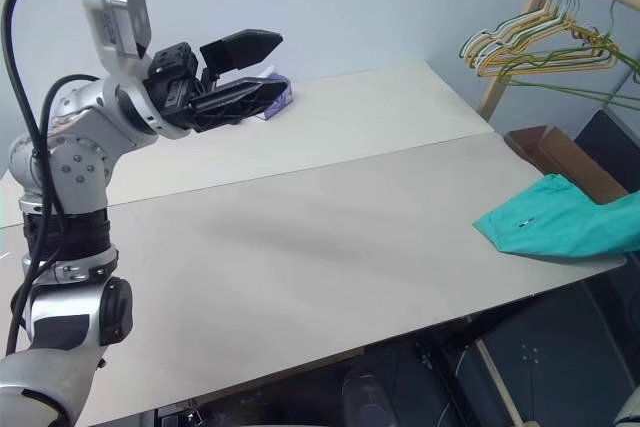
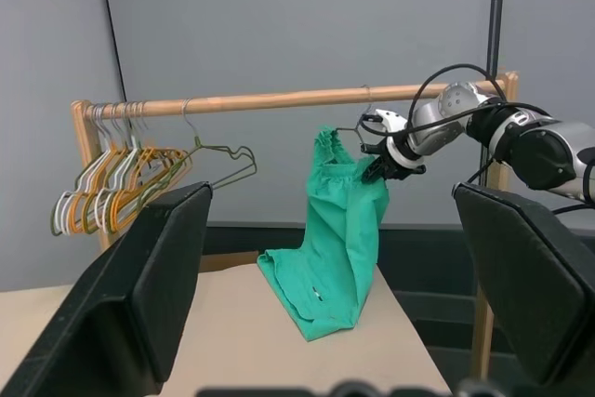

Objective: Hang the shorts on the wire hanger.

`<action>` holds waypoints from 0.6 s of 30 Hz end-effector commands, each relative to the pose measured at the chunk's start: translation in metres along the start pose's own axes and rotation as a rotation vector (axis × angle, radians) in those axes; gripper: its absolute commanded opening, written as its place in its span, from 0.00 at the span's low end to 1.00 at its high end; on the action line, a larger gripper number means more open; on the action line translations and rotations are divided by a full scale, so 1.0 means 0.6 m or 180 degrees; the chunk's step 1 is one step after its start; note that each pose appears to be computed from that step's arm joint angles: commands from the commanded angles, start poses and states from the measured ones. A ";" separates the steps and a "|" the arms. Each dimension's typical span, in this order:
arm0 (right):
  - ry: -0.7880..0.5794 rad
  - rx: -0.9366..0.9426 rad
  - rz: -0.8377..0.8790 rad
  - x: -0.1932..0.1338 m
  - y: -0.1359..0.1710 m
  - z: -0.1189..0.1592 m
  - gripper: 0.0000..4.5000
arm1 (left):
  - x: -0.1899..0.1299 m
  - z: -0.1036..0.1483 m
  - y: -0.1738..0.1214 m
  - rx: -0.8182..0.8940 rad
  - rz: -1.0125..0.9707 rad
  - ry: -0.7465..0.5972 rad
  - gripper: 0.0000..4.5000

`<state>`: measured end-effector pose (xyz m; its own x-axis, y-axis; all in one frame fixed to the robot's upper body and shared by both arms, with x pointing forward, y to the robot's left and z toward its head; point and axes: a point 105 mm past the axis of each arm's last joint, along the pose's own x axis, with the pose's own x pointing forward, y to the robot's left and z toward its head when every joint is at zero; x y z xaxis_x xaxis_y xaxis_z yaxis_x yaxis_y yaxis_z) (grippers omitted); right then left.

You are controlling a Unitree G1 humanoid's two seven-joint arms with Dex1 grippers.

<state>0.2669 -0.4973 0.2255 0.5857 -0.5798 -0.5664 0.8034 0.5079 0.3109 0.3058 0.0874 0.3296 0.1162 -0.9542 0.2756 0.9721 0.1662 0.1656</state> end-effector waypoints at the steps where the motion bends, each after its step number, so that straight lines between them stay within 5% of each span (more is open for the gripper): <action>1: -0.0284 -0.0032 0.0100 -0.019 0.005 0.036 0.49 | 0.002 0.014 -0.009 0.0170 -0.0039 -0.0002 1.00; 8: -0.0503 -0.0410 0.0136 -0.035 0.028 0.051 0.99 | 0.004 0.015 -0.010 0.0181 -0.0031 0.0000 1.00; 18: -0.1616 -0.0981 -0.0200 -0.093 0.072 0.049 0.99 | 0.006 0.014 -0.008 0.0209 -0.0031 0.0010 1.00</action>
<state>0.2826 -0.4669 0.2600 0.5922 -0.7580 -0.2732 0.7888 0.6146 0.0046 0.3037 0.0836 0.3290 0.1111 -0.9586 0.2623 0.9710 0.1609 0.1768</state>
